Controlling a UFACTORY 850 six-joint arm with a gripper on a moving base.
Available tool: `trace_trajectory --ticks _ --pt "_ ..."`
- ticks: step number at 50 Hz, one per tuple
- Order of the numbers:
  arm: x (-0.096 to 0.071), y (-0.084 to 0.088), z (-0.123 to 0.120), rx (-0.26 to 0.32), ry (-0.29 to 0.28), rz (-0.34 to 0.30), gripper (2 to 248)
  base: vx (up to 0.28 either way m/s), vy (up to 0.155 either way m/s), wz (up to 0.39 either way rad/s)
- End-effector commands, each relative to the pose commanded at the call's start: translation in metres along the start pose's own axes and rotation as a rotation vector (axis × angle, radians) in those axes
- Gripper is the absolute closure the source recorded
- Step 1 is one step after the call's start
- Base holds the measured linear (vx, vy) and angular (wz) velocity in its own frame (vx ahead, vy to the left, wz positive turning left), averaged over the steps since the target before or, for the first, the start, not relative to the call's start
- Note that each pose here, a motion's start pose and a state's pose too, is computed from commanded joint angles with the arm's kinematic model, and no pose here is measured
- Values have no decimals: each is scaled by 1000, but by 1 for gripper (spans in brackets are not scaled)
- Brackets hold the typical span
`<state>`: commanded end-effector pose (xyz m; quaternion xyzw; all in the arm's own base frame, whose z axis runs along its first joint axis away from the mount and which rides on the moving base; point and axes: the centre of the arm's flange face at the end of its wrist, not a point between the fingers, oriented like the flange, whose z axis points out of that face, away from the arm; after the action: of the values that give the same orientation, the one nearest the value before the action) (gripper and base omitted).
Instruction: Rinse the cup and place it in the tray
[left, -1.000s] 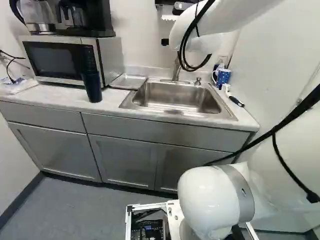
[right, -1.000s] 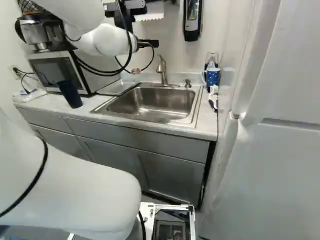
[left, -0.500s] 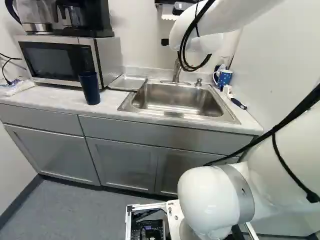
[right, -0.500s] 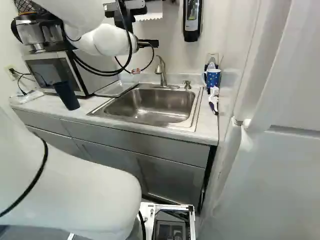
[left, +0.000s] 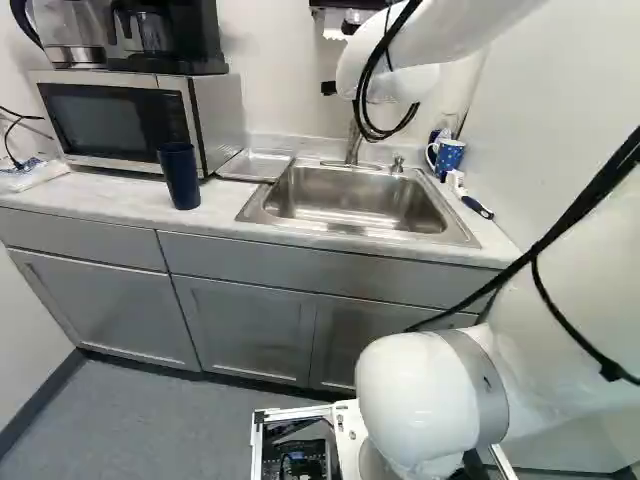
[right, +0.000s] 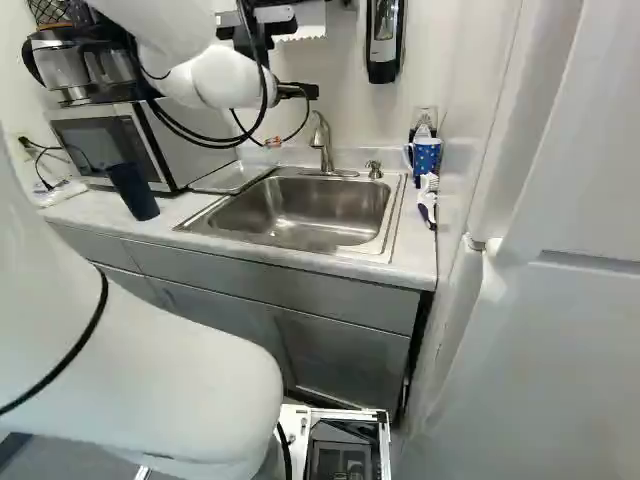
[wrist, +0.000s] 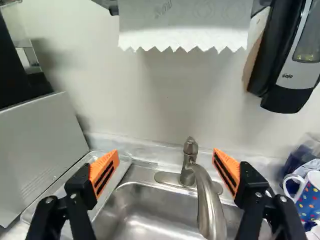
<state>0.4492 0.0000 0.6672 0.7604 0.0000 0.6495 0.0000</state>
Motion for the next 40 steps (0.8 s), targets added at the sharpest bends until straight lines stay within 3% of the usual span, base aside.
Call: trace_trajectory --ticks 40 --pt "-2 0 55 0 -160 0 3 0 0 0"
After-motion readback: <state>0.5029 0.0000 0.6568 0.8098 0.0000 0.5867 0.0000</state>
